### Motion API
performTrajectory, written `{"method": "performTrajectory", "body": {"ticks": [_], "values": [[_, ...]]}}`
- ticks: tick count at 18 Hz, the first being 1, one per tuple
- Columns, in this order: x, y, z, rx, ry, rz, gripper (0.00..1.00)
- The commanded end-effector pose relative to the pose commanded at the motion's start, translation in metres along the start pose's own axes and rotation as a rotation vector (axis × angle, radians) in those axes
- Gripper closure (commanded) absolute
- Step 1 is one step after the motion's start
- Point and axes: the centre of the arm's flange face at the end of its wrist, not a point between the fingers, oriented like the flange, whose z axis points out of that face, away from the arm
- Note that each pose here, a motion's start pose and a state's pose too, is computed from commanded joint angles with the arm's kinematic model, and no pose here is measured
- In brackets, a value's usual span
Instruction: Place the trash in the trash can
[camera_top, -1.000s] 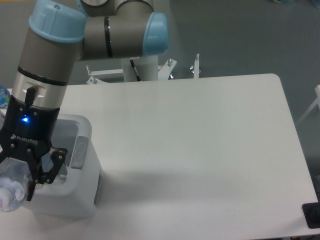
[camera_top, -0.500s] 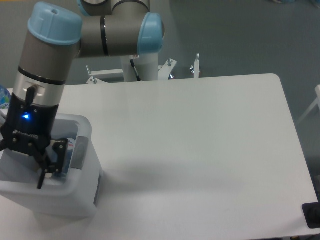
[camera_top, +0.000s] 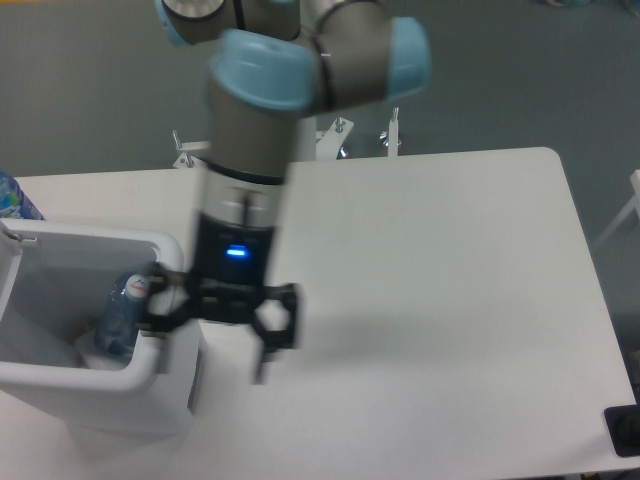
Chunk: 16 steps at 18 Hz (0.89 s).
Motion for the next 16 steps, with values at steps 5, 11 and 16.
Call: {"method": "performTrajectory", "body": {"ticks": [5, 11, 16], "values": [[-0.086, 0.036, 0.008, -0.047, -0.051, 0.002, 0.00], [-0.130, 0.072, 0.022, -0.219, -0.145, 0.206, 0.00], [-0.139, 0.094, 0.030, -0.438, -0.163, 0.391, 0.00]]}}
